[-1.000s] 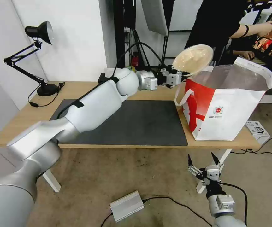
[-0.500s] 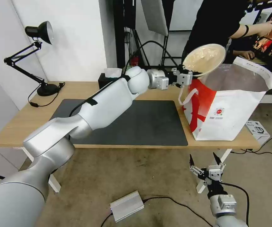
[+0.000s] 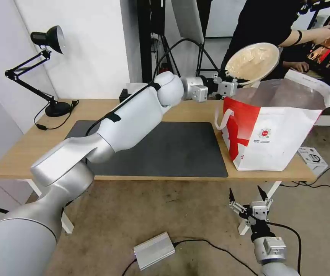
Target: Pick up the trash from the table and place it into the takeout bag.
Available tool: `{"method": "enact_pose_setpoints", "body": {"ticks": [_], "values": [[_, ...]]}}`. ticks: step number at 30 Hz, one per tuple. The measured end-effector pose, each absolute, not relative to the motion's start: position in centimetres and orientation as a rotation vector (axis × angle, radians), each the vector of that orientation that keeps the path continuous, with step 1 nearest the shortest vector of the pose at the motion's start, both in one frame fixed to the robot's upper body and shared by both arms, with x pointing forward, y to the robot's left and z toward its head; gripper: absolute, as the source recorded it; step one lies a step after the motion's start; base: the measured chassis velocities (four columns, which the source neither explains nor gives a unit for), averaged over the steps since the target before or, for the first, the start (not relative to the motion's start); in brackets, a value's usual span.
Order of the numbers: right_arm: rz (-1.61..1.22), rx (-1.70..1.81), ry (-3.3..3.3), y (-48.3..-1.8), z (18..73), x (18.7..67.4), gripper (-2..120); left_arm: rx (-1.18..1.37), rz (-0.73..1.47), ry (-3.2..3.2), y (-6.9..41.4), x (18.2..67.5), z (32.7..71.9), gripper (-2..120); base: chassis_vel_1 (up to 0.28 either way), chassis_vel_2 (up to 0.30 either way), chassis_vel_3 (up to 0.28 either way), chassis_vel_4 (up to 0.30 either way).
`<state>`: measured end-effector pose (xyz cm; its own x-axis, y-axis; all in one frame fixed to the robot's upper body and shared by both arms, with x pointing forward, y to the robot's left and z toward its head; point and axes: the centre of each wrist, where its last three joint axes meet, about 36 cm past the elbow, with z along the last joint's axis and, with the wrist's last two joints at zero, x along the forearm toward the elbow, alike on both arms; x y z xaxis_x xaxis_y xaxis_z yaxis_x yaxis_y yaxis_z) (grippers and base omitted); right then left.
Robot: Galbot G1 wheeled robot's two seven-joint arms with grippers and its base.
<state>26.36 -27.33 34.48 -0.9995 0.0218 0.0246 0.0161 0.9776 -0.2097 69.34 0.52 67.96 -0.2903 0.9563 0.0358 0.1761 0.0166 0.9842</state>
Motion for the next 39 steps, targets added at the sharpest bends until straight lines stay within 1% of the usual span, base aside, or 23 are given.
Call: {"method": "enact_pose_setpoints", "body": {"ticks": [13, 18, 39], "values": [[0.325, -0.033, -3.096, -27.3, 34.4, 26.2, 100, 1.187, 1.339, 1.530, -1.2, 69.0, 69.2, 1, 0.000, 0.000, 0.000, 0.000], [0.325, -0.034, -3.095, -27.3, 34.4, 26.2, 100, 1.207, 1.342, 1.511, -2.1, 69.2, 69.0, 1, 0.000, 0.000, 0.000, 0.000], [0.318, -0.044, -3.098, -27.3, 34.2, 26.3, 100, 1.312, 1.454, 1.372, -3.1, 69.5, 68.0, 1, 0.000, 0.000, 0.000, 0.000]]}}
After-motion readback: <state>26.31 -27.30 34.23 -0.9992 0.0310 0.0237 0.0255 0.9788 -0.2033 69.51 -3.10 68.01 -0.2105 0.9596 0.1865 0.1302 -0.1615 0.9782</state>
